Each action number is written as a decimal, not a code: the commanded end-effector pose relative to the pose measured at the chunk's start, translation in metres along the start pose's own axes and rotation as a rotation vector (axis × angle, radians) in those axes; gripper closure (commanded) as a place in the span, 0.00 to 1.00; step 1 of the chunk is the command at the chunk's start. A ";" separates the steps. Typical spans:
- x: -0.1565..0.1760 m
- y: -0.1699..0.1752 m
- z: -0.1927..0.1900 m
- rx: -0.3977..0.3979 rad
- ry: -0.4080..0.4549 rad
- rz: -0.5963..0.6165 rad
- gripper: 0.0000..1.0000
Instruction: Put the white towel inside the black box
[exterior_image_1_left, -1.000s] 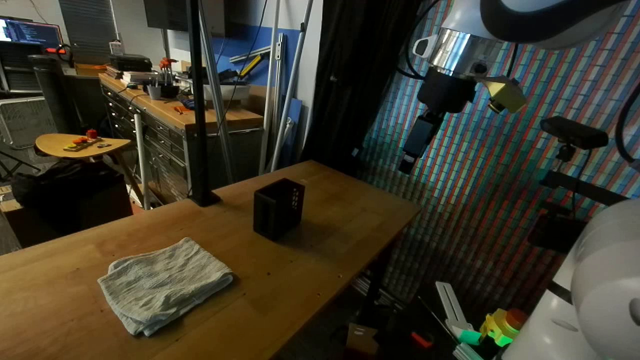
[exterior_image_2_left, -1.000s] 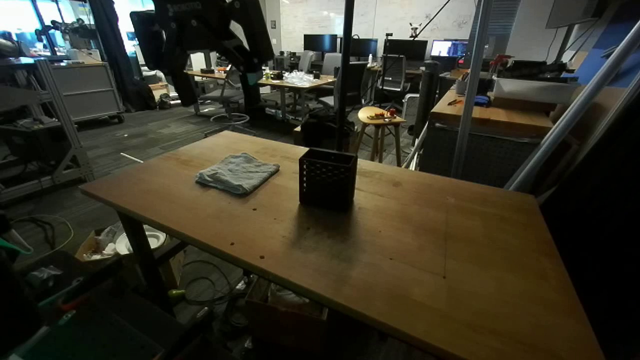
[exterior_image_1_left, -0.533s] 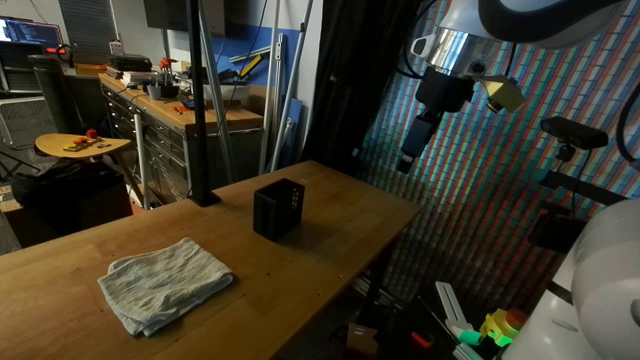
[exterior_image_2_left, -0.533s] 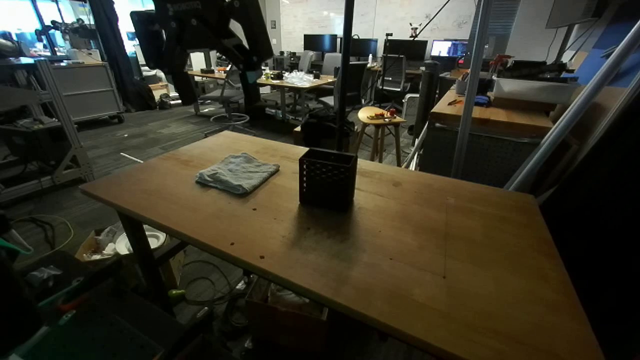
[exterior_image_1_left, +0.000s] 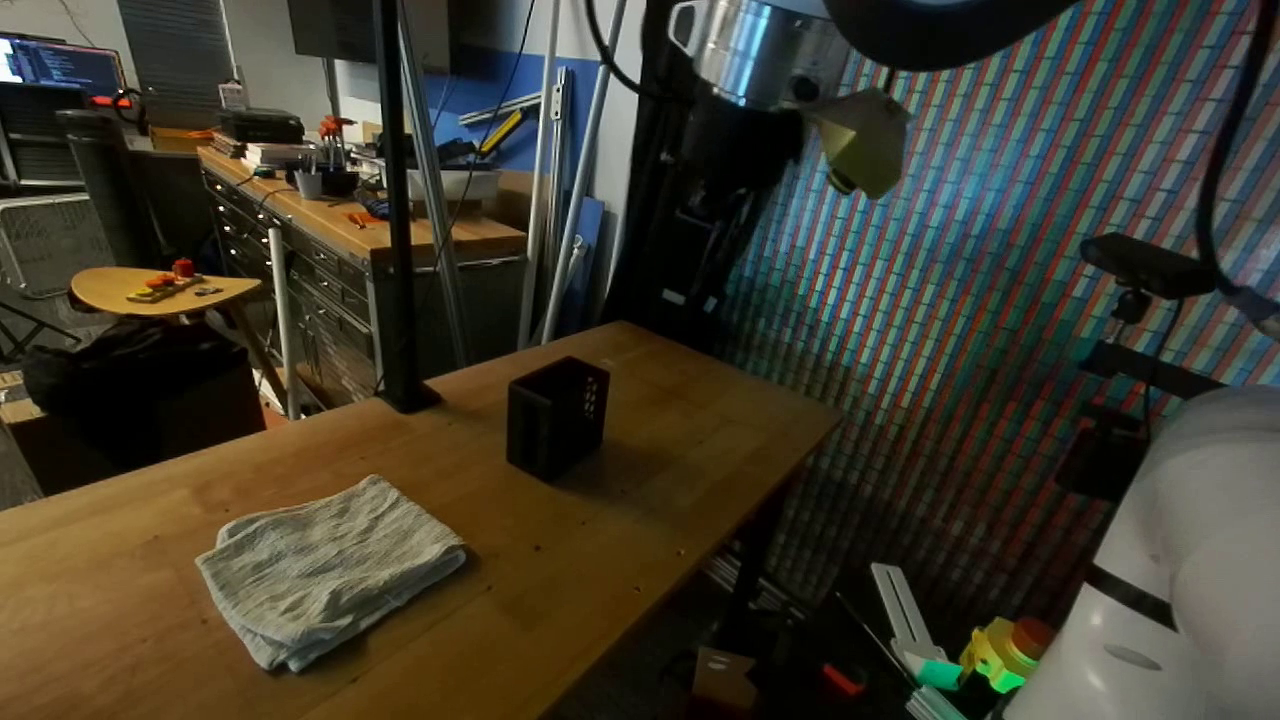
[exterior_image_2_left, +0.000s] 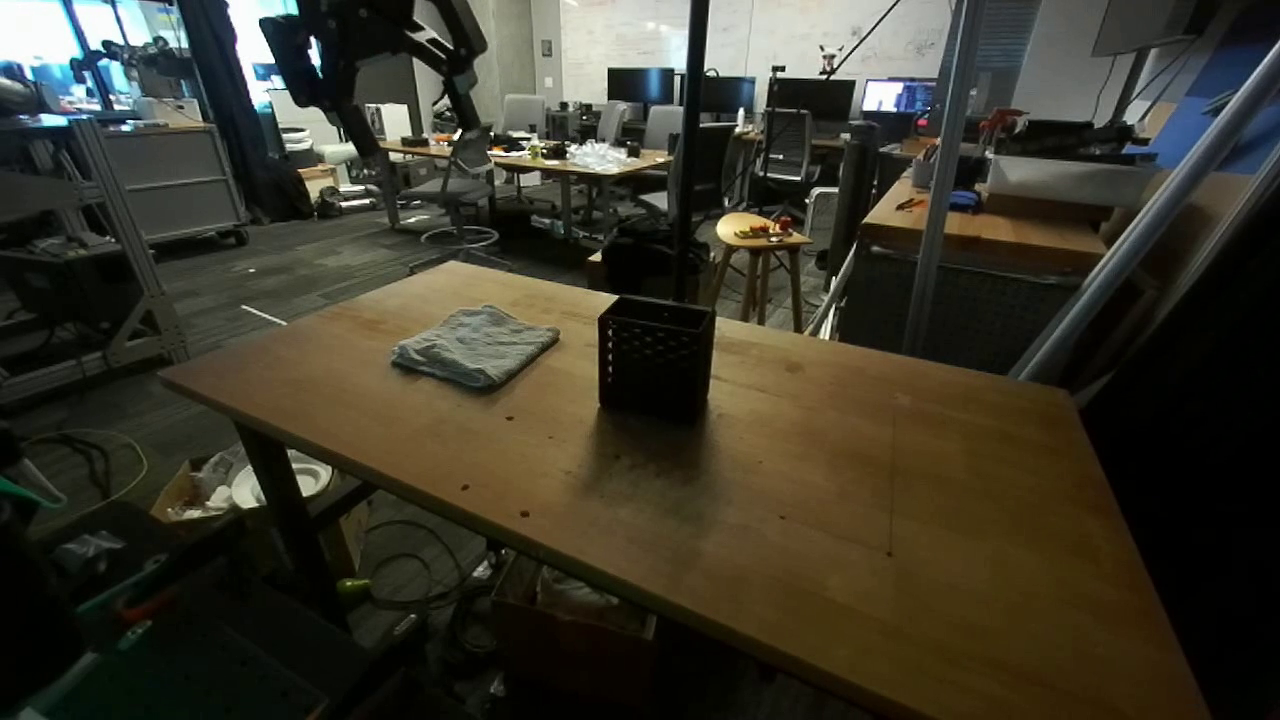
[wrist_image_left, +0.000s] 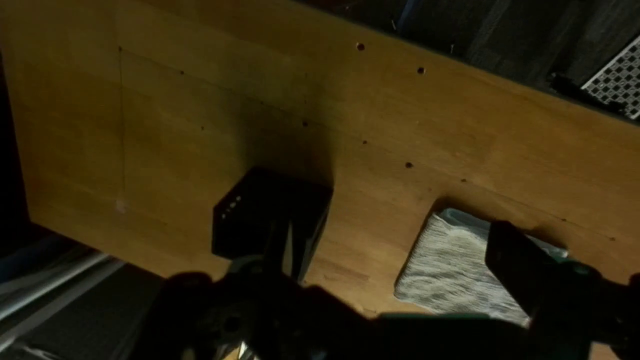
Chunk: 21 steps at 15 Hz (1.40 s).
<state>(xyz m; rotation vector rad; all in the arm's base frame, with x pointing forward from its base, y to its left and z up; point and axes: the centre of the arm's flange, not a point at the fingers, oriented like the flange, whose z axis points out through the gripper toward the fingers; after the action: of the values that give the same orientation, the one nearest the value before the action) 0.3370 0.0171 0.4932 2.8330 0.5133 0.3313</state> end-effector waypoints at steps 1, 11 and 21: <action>0.079 -0.026 0.003 -0.009 0.044 -0.069 0.00; 0.231 -0.062 0.064 0.068 0.233 -0.266 0.00; 0.281 -0.115 0.181 0.223 0.250 -0.419 0.00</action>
<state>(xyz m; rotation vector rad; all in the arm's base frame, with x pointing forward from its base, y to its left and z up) 0.5795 0.1812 0.3542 2.8068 1.1466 0.5454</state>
